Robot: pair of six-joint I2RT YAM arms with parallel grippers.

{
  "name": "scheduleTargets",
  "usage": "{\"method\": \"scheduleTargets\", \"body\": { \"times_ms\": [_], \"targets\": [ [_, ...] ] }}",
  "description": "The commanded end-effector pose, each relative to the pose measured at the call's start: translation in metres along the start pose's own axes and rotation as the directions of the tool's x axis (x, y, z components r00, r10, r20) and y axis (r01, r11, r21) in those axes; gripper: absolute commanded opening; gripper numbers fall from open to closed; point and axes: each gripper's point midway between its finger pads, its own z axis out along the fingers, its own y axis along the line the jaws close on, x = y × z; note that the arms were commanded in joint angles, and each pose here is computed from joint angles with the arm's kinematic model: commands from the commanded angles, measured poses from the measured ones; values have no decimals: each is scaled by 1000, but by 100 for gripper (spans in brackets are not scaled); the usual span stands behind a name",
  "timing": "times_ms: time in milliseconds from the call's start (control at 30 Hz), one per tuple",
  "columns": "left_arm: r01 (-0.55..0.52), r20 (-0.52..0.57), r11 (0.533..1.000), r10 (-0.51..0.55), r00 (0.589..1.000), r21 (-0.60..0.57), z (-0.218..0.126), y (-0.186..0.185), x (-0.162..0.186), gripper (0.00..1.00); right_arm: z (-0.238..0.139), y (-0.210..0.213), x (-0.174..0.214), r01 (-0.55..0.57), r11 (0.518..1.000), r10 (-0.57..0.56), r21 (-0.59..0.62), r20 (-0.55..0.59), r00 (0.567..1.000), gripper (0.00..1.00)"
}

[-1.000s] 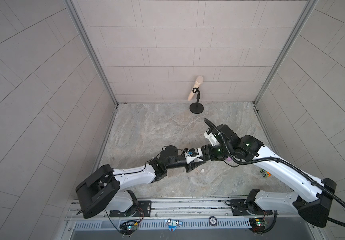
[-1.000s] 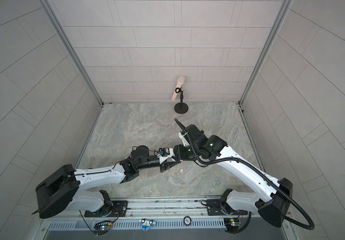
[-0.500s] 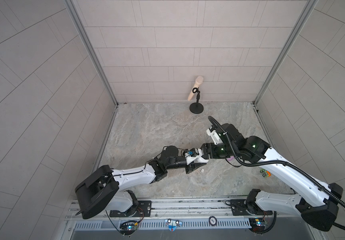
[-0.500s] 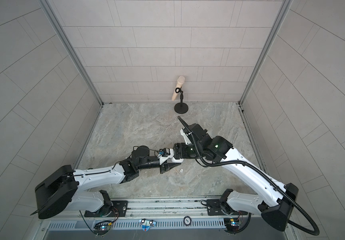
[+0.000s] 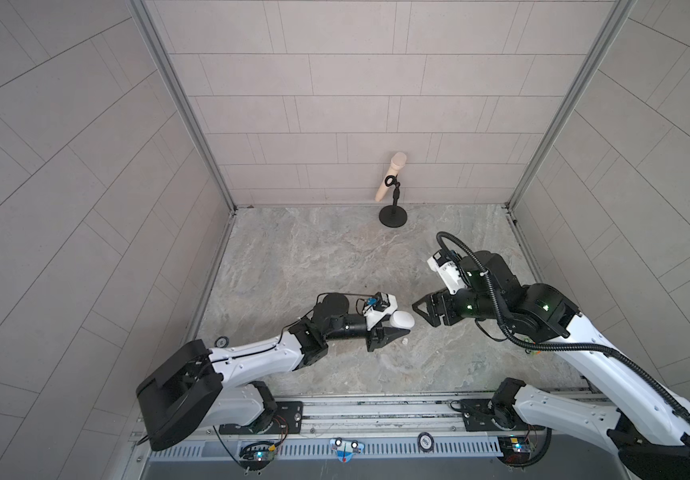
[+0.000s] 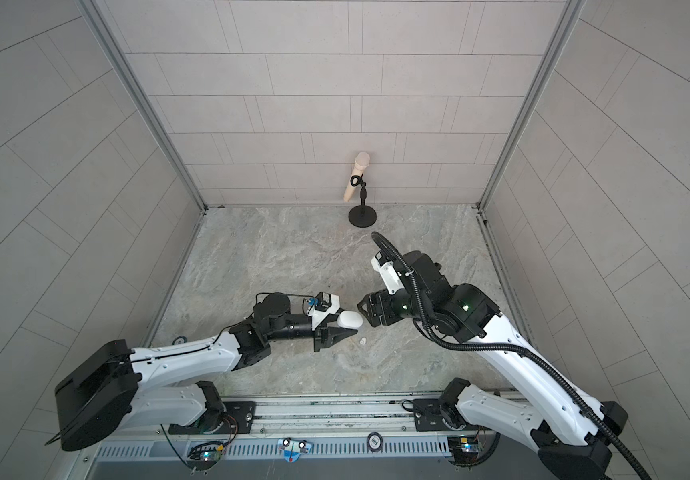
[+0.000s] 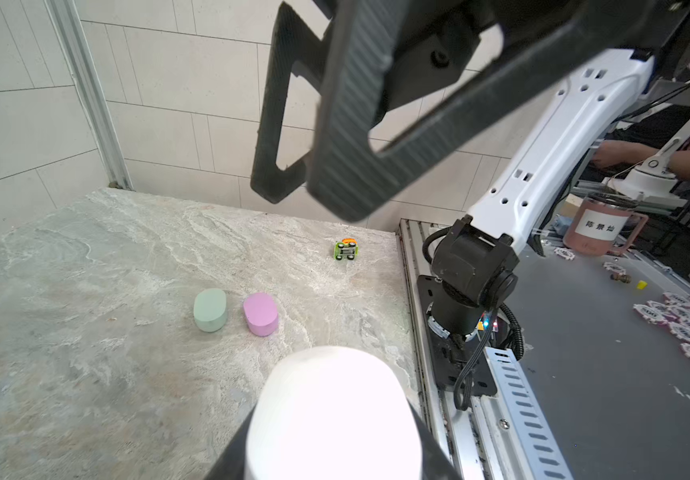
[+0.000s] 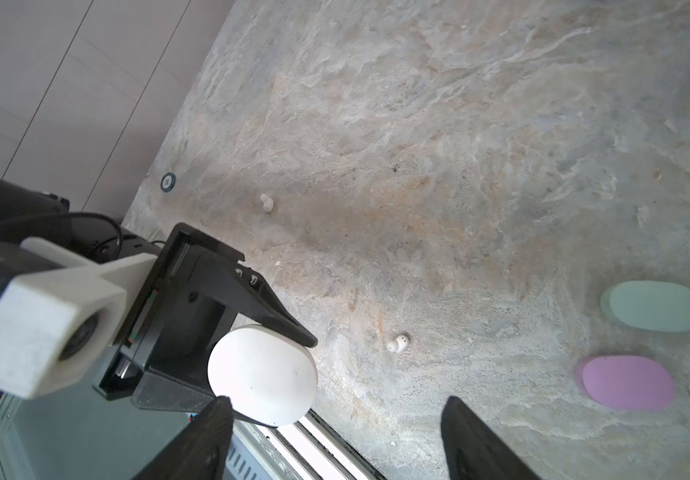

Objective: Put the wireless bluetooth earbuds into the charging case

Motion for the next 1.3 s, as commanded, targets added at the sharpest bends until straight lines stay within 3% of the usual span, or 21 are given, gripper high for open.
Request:
{"method": "scheduleTargets", "body": {
  "times_ms": [0,367,800,1033,1267],
  "targets": [
    [28,15,999,-28,999,35,-6,-6,-11,21,-4,17,5,199,978,-200,-54,-2,980,80],
    [34,17,997,-35,999,68,-7,-8,-23,20,14,34,23,363,927,-370,-99,-63,927,79],
    [19,26,996,-22,999,87,-9,-12,-29,19,30,15,25,376,926,-373,6,-118,920,77],
    [13,37,996,-17,999,91,-10,-13,-32,19,32,18,27,386,923,-383,-5,-118,916,77],
    [12,50,993,-18,999,119,-11,-19,-34,18,32,3,16,379,920,-370,102,-100,924,77]
  ]
}}
